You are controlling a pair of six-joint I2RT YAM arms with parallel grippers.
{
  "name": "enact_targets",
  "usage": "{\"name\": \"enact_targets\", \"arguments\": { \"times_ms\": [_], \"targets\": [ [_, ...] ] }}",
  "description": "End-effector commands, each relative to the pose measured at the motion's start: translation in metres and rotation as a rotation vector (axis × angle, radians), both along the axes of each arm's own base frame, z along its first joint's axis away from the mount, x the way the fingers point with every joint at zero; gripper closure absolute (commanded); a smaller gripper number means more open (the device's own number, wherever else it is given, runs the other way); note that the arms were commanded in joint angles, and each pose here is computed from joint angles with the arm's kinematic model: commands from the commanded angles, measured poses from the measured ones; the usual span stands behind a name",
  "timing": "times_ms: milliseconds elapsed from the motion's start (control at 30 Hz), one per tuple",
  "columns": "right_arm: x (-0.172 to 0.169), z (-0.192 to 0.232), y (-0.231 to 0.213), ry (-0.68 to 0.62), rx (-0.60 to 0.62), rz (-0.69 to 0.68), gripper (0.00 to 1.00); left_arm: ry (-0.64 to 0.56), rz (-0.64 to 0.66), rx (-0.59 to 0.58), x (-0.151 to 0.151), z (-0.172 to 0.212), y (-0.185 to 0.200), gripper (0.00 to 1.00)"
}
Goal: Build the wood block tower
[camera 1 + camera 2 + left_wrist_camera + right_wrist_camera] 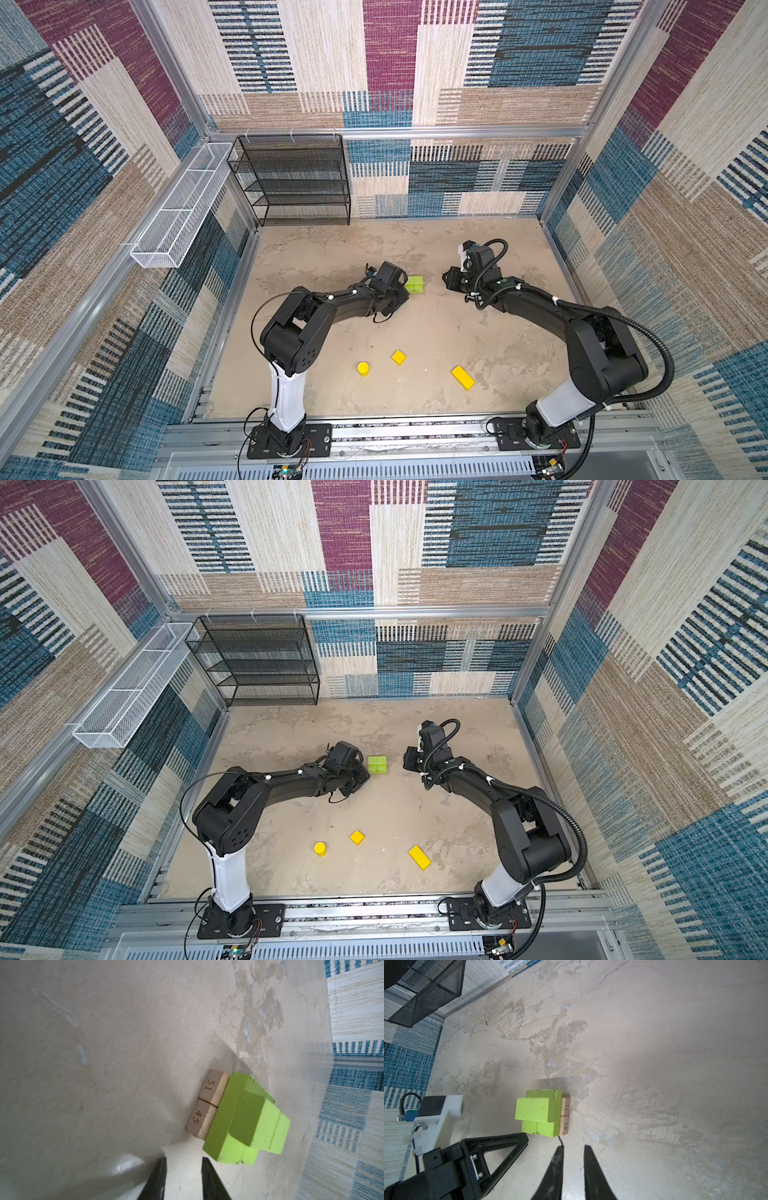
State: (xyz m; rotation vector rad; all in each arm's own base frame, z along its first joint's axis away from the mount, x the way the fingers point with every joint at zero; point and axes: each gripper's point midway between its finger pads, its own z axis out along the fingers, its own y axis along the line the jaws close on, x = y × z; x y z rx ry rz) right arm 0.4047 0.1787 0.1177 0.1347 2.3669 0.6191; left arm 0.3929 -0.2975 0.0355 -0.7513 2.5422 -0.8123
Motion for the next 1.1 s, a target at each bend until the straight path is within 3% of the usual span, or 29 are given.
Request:
{"name": "enact_targets", "arguments": {
  "times_ms": [0,633,933,1067],
  "targets": [
    [0.004,0.006,0.002,-0.026,0.014,-0.003,0.79,0.01,0.007,0.021,0.0,-0.005,0.004,0.66],
    [0.003,0.006,0.004,-0.022,0.024,0.006,0.79,0.003,-0.007,-0.029,-0.007,0.001,0.0,0.66],
    [0.005,0.006,0.014,-0.015,0.061,0.041,0.79,-0.087,-0.04,-0.062,-0.017,0.04,-0.003,0.67],
    [0.006,0.002,0.023,0.003,0.096,0.077,0.76,-0.156,-0.042,-0.018,-0.012,0.061,0.009,0.66]
  ]
}}
